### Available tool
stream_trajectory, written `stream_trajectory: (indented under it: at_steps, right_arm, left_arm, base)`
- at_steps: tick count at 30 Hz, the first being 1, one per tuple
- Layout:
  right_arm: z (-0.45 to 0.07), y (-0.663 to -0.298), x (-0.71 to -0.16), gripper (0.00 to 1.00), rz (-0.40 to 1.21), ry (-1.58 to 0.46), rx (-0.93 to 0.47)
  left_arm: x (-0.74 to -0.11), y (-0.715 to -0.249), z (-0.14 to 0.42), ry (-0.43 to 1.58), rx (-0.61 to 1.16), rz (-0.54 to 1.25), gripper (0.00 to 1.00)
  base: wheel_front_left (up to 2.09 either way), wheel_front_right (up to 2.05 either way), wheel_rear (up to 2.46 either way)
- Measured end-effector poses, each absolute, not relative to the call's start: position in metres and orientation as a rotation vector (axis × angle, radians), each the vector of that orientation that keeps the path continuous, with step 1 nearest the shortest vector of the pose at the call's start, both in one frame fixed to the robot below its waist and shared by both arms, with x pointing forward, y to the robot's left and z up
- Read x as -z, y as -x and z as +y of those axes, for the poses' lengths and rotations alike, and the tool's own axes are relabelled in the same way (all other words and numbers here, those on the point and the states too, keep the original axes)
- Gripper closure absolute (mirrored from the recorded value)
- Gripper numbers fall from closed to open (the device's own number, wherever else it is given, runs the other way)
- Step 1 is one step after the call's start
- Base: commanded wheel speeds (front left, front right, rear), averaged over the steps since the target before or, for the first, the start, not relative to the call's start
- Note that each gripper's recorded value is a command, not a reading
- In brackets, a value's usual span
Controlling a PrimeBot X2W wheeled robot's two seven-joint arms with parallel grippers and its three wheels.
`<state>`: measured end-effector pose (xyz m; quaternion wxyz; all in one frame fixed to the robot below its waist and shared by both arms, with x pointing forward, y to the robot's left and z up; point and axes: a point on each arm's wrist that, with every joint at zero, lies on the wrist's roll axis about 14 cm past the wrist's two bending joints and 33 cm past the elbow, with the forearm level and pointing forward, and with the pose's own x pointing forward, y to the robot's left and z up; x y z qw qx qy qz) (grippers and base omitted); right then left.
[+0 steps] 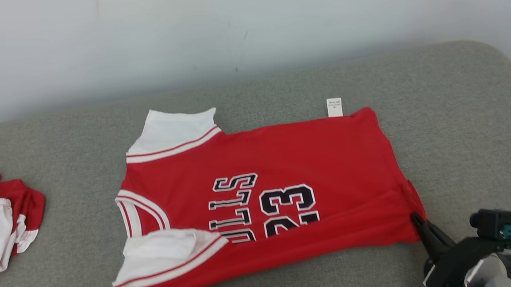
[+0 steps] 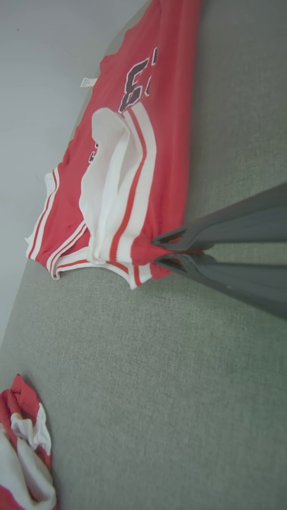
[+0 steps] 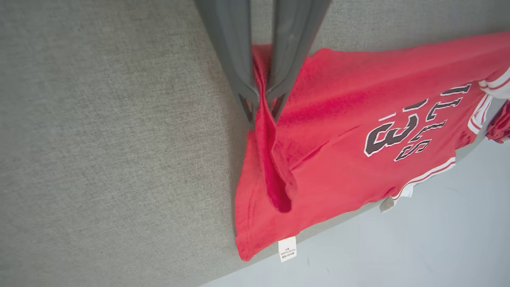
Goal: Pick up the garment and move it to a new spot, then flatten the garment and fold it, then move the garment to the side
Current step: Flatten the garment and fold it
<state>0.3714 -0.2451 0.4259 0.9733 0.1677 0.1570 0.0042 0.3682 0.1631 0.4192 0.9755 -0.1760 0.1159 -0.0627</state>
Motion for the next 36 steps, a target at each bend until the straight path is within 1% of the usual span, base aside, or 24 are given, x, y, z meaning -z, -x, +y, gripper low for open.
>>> stream_trajectory:
  at_steps: [3, 8, 9, 10, 11, 12, 18, 19, 25, 27, 30, 36]
  right_arm:
    - [-0.251, -0.358, -0.421, 1.00, 0.332, -0.348, 0.009]
    - [-0.253, -0.341, -0.411, 1.00, 0.374, -0.358, 0.024]
    - [-0.253, -0.341, -0.411, 0.84, 0.373, -0.351, 0.024]
    - [-0.254, -0.341, -0.412, 0.47, 0.367, -0.338, 0.022]
    - [-0.255, -0.342, -0.415, 0.08, 0.353, -0.333, 0.027]
    - [-0.255, -0.344, -0.417, 0.00, 0.339, -0.335, 0.030]
    - [-0.252, -0.353, -0.444, 0.00, 0.221, -0.301, 0.023]
    - [-0.252, -0.353, -0.444, 0.00, 0.221, -0.301, 0.023]
    - [-0.243, -0.360, -0.477, 0.00, 0.070, -0.242, -0.001]
    - [-0.241, -0.362, -0.483, 0.00, 0.034, -0.260, 0.006]
    - [-0.234, -0.361, -0.486, 0.00, 0.015, -0.254, -0.004]
    - [-0.226, -0.362, -0.501, 0.00, -0.045, -0.230, -0.024]
  left_arm:
    - [-0.417, -0.352, 0.161, 0.370, 0.111, 0.242, 1.00]
    - [-0.416, -0.338, 0.157, 0.387, 0.104, 0.254, 1.00]
    - [-0.414, -0.337, 0.157, 0.372, 0.103, 0.259, 1.00]
    - [-0.414, -0.336, 0.157, 0.362, 0.107, 0.259, 0.51]
    - [-0.416, -0.337, 0.156, 0.374, 0.105, 0.253, 0.00]
    - [-0.416, -0.337, 0.157, 0.377, 0.101, 0.251, 0.00]
    - [-0.432, -0.346, 0.173, 0.333, 0.065, 0.187, 0.00]
    - [-0.432, -0.346, 0.173, 0.333, 0.065, 0.187, 0.00]
    - [-0.476, -0.360, 0.197, 0.264, 0.016, 0.031, 0.00]
    - [-0.486, -0.361, 0.204, 0.219, 0.007, -0.007, 0.00]
    - [-0.501, -0.360, 0.213, 0.182, -0.023, -0.059, 0.00]
    - [-0.506, -0.355, 0.219, 0.093, -0.039, -0.078, 0.00]
  base:
    - [0.00, 0.00, 0.00]
    - [0.00, 0.00, 0.00]
    - [0.00, 0.00, 0.00]
    - [0.00, 0.00, 0.00]
    - [0.00, 0.00, 0.00]
    - [0.00, 0.00, 0.00]
    - [0.00, 0.00, 0.00]
    - [0.00, 0.00, 0.00]
    - [0.00, 0.00, 0.00]
    - [0.00, 0.00, 0.00]
    - [0.00, 0.00, 0.00]
    - [0.00, 0.00, 0.00]
